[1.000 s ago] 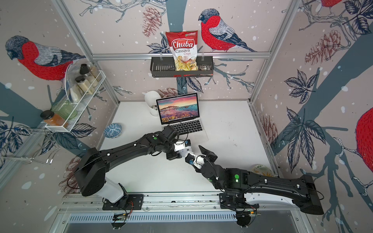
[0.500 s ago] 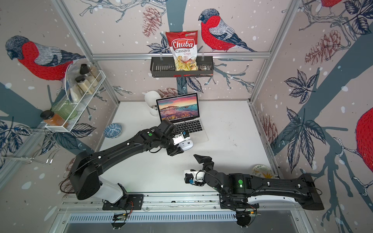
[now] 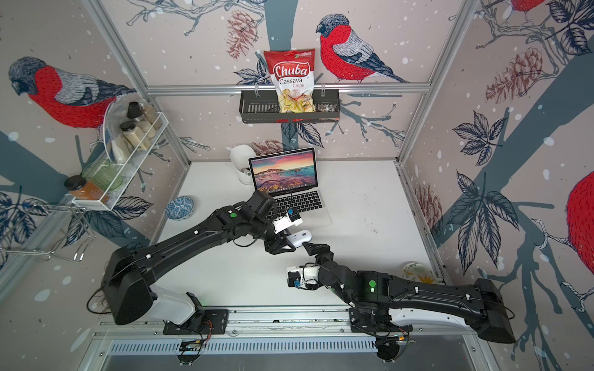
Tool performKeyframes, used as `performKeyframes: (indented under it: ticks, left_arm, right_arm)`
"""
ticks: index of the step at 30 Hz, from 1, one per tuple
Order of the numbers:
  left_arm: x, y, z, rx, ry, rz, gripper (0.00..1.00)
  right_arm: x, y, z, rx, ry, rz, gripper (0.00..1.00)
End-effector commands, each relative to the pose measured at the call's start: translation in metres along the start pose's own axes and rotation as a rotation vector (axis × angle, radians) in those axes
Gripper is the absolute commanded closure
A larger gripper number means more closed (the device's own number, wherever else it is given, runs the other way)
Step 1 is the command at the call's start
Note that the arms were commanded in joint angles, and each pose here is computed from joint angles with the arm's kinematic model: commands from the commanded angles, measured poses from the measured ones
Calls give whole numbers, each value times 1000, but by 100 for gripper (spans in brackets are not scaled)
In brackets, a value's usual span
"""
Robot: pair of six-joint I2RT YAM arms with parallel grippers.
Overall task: Remove the wireless mouse receiver from the laptop
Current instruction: Place the mouse at the center of the board.
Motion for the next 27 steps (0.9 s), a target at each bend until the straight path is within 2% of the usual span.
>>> performKeyframes:
  ticks: [1, 11, 23, 25, 27]
  left_arm:
    - [-11, -6, 2, 25, -62, -14, 50]
    - [-25, -5, -2, 20, -82, 14, 50]
    - [-36, -4, 0, 33, -113, 29, 50]
    - [-39, -4, 1, 35, -123, 34, 50]
    - [-41, -5, 1, 39, -129, 39, 50]
  right_arm:
    - [-12, 4, 3, 13, -50, 2, 16]
    - [-9, -4, 14, 85, -20, 5, 23]
    - [-10, -4, 21, 109, -10, 5, 51]
    - [-10, -3, 22, 107, -8, 6, 59]
    - [-9, -3, 22, 110, -5, 5, 72]
Point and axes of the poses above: each gripper's point midway between its finger pads, its own z axis out along the fingers, its own x axis along the line the jaws close on, y = z × x, the point moved 5 cm from there along -z, back along the fingers, and after that the axes turned 7 degrees about -z, right-handed, at the moved point
